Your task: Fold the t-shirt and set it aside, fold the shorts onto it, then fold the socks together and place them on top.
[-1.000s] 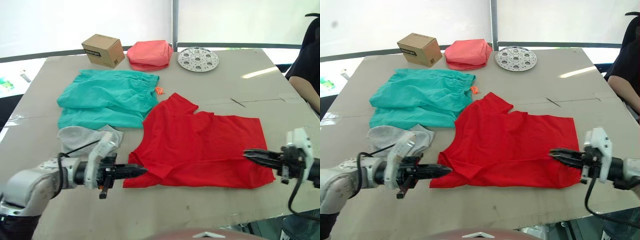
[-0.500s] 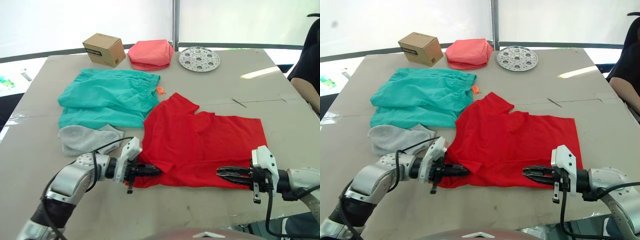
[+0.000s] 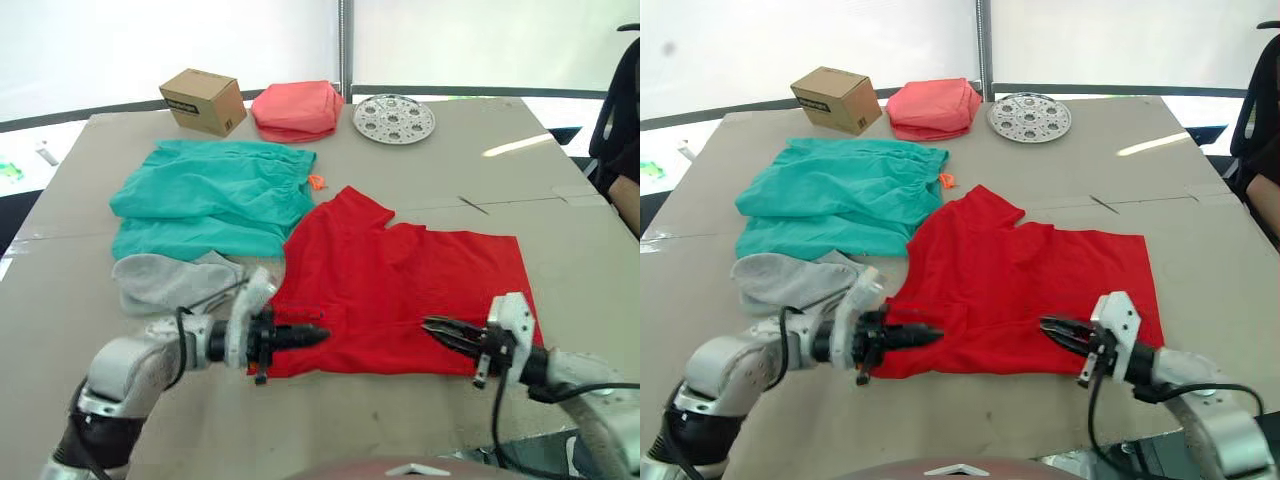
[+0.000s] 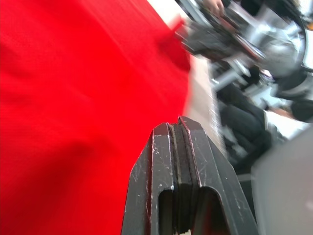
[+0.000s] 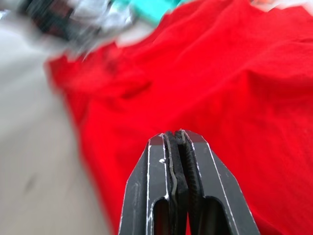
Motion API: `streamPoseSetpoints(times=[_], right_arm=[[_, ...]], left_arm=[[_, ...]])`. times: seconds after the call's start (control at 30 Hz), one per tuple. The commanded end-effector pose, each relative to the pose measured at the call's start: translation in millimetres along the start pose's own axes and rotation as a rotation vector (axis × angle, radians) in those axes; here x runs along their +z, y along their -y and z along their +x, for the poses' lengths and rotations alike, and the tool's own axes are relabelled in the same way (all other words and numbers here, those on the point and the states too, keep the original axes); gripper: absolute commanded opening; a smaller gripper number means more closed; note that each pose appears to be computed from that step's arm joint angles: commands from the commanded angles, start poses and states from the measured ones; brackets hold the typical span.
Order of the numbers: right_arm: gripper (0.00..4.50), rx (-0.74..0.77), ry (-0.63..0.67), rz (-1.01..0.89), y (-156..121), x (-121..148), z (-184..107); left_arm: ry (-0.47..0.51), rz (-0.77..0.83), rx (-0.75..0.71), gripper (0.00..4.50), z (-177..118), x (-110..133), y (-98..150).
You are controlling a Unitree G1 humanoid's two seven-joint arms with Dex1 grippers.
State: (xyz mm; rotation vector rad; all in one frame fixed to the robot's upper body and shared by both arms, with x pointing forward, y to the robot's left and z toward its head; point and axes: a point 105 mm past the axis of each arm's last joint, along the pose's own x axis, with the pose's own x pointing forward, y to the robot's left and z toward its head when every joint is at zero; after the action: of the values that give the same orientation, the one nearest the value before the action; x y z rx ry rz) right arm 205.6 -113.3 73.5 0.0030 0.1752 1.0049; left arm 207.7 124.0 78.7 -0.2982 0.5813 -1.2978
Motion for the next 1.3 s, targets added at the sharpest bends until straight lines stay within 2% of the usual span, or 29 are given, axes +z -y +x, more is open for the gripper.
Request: streamPoseSetpoints(times=[0.03,0.13,0.23,0.37,0.43,0.5,0.6,0.73,0.83,0.93,0.97,1.3], right_arm=[[0.03,-0.124,0.019,0.008,4.9,-16.1,2.0],[0.03,-0.387,0.080,0.100,30.7,-25.9,-22.9],[0.03,-0.553,0.117,0.151,44.5,-31.6,-45.5],[0.03,-0.888,0.217,0.296,77.6,-42.0,-101.1],[0.03,-1.023,0.194,0.319,90.9,-54.5,-126.1],[0.03,-1.077,0.158,0.311,96.7,-61.1,-137.6],[0.03,-1.030,0.131,0.254,95.9,-55.0,-137.1],[0.03,-0.849,0.117,0.129,85.4,-24.3,-127.4],[0.87,-0.734,0.077,0.047,79.5,-7.2,-120.9],[2.34,-0.578,-0.033,0.007,67.2,1.4,-111.5],[2.69,-0.526,-0.076,0.012,62.3,2.3,-109.5],[2.69,-0.406,-0.346,0.008,62.6,-9.3,-112.2]], left_arm=[[0.029,0.043,0.116,0.00,7.0,-8.8,-13.7],[0.062,0.008,0.221,0.00,-2.0,-21.1,-28.3],[0.083,-0.023,0.271,0.00,-10.9,-27.8,-34.9],[0.131,-0.100,0.355,0.00,-30.2,-35.8,-45.2],[0.149,-0.116,0.371,0.00,-34.7,-36.4,-46.1],[0.160,-0.116,0.381,0.00,-36.2,-35.7,-47.0],[0.201,-0.104,0.370,0.00,-34.7,-27.2,-45.1],[0.258,-0.070,0.319,0.00,-30.6,-9.8,-36.4],[0.258,-0.053,0.299,0.00,-28.5,-4.1,-32.9],[0.238,-0.038,0.299,0.00,-26.4,-5.0,-34.3],[0.231,-0.032,0.301,0.00,-26.0,-5.4,-35.0],[0.130,0.046,0.253,0.00,-20.7,-19.8,-27.1]])
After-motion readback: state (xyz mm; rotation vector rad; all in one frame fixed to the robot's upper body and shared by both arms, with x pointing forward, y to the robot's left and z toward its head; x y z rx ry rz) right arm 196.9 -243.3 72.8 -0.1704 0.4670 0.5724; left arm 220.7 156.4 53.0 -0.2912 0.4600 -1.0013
